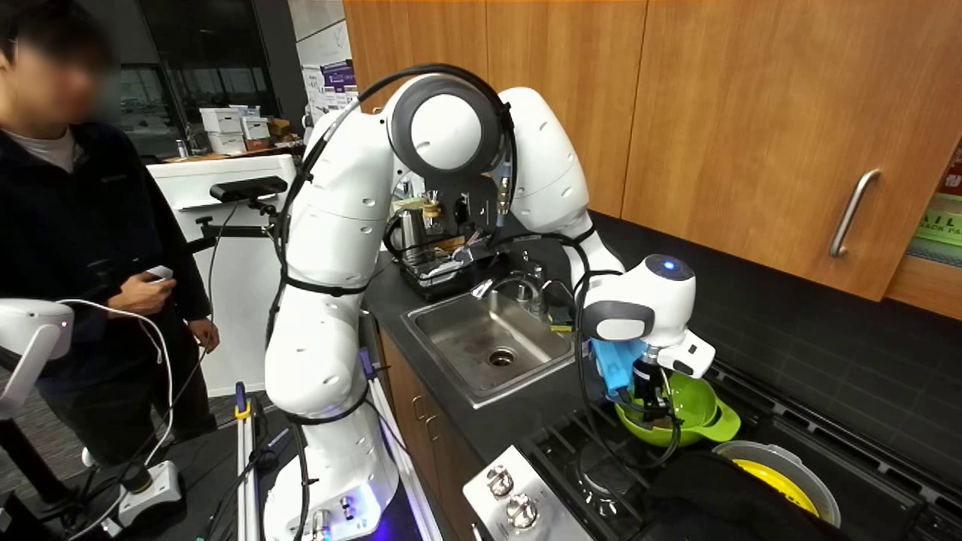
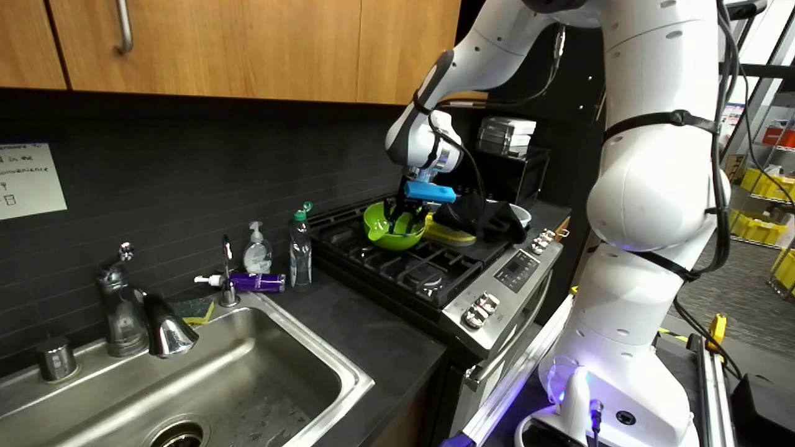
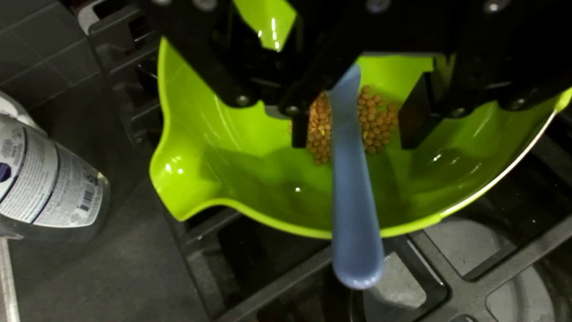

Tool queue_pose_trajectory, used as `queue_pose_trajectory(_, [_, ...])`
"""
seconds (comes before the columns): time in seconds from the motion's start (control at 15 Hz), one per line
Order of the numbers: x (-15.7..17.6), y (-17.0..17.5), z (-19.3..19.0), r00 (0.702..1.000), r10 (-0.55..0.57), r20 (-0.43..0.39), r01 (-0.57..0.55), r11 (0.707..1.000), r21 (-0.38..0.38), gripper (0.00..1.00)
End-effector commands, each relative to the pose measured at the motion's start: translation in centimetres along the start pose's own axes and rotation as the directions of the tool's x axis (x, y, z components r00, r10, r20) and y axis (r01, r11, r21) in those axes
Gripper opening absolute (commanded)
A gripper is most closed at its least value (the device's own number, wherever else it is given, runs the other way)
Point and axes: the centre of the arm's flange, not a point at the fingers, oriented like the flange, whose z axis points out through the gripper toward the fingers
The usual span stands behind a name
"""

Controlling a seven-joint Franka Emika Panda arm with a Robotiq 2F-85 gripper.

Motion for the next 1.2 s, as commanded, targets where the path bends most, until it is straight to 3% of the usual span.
queue_pose_trajectory(0.0, [0.28, 0.14, -0.27, 1.0, 0.014, -0.003, -0.014, 1.0, -0.006, 0.61])
queue_pose_trajectory(0.13, [0.27, 0.12, -0.26, 1.0, 0.017, -0.003, -0.017, 1.0, -0.007, 0.74])
queue_pose_trajectory(0.2, [0.27, 0.1, -0.26, 1.0, 0.018, -0.003, -0.018, 1.0, -0.007, 0.85])
queue_pose_trajectory(0.27, [0.27, 0.1, -0.26, 1.0, 0.019, -0.003, -0.019, 1.0, -0.007, 0.9])
queue_pose_trajectory(0.47, [0.25, 0.11, -0.24, 1.0, 0.02, -0.003, -0.02, 1.0, -0.008, 0.9])
queue_pose_trajectory(0.67, [0.13, 0.07, -0.03, 1.0, 0.018, -0.001, -0.018, 1.0, -0.011, 0.83])
queue_pose_trajectory(1.13, [-0.22, -0.04, 0.36, 1.0, 0.014, 0.005, -0.014, 1.0, -0.016, 0.9])
